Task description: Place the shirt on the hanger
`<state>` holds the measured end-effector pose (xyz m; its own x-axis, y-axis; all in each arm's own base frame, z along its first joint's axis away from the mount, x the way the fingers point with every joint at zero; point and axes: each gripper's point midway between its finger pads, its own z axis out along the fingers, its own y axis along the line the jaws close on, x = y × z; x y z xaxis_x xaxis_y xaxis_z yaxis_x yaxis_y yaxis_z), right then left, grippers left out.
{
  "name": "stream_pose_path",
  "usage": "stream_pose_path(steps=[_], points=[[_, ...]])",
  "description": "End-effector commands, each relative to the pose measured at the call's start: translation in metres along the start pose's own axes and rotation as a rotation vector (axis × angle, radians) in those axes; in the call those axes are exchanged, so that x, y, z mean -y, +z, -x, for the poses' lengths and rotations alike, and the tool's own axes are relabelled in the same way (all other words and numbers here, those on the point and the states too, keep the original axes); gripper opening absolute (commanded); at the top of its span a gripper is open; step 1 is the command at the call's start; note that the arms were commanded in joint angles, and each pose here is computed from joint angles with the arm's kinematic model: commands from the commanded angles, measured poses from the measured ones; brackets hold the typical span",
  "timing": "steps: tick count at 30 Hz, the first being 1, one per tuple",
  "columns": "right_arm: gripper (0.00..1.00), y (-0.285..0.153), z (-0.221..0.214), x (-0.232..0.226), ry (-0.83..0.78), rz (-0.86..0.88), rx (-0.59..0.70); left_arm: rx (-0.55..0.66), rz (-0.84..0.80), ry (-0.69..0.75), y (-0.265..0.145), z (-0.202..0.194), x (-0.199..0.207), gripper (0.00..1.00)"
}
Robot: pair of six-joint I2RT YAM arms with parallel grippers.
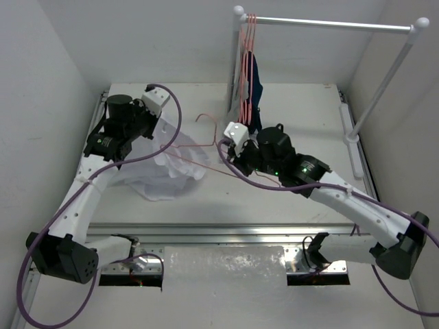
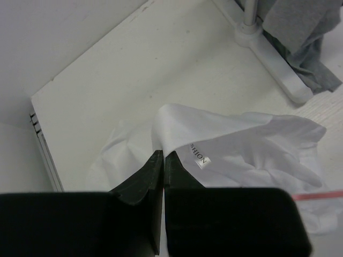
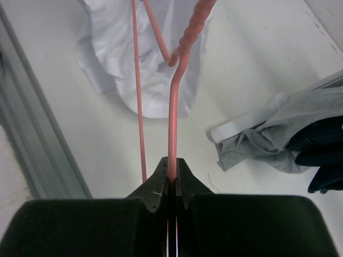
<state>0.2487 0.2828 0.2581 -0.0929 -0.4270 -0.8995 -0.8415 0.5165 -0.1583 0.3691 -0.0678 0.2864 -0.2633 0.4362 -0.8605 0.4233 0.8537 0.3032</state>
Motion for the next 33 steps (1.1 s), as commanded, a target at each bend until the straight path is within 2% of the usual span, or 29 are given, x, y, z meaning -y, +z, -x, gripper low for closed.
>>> stream_pose_path(steps=[1,7,10,14,19,21,25,30,33], points=[[0.00,0.009,0.033,0.018,-0.094,-0.118,0.060,0.089,-0.063,0.044,-0.025,0.025,0.008,0.00],[0.00,0.034,0.042,0.005,-0.197,-0.114,0.076,0.067,-0.138,0.094,-0.031,0.014,0.023,0.00],[0.00,0.048,0.041,-0.018,-0.275,-0.036,0.118,0.082,-0.215,0.115,-0.037,0.016,0.036,0.00],[0.00,0.045,0.070,-0.028,-0.320,-0.023,0.349,0.123,-0.364,0.147,-0.055,0.021,0.063,0.00],[0.00,0.051,0.082,-0.050,-0.335,0.082,0.437,0.200,-0.454,0.207,-0.082,0.032,0.081,0.00],[0.00,0.062,0.077,-0.051,-0.329,0.083,0.434,0.240,-0.491,0.217,-0.095,0.041,0.088,0.00],[0.00,0.074,0.078,-0.025,-0.276,-0.075,0.454,0.274,-0.530,0.209,-0.113,0.052,0.094,0.00],[0.00,0.080,0.085,-0.029,-0.277,-0.073,0.529,0.272,-0.550,0.170,-0.116,0.053,0.098,0.00],[0.00,0.082,0.094,-0.018,-0.216,-0.142,0.547,0.244,-0.559,0.136,-0.111,0.051,0.098,0.00]])
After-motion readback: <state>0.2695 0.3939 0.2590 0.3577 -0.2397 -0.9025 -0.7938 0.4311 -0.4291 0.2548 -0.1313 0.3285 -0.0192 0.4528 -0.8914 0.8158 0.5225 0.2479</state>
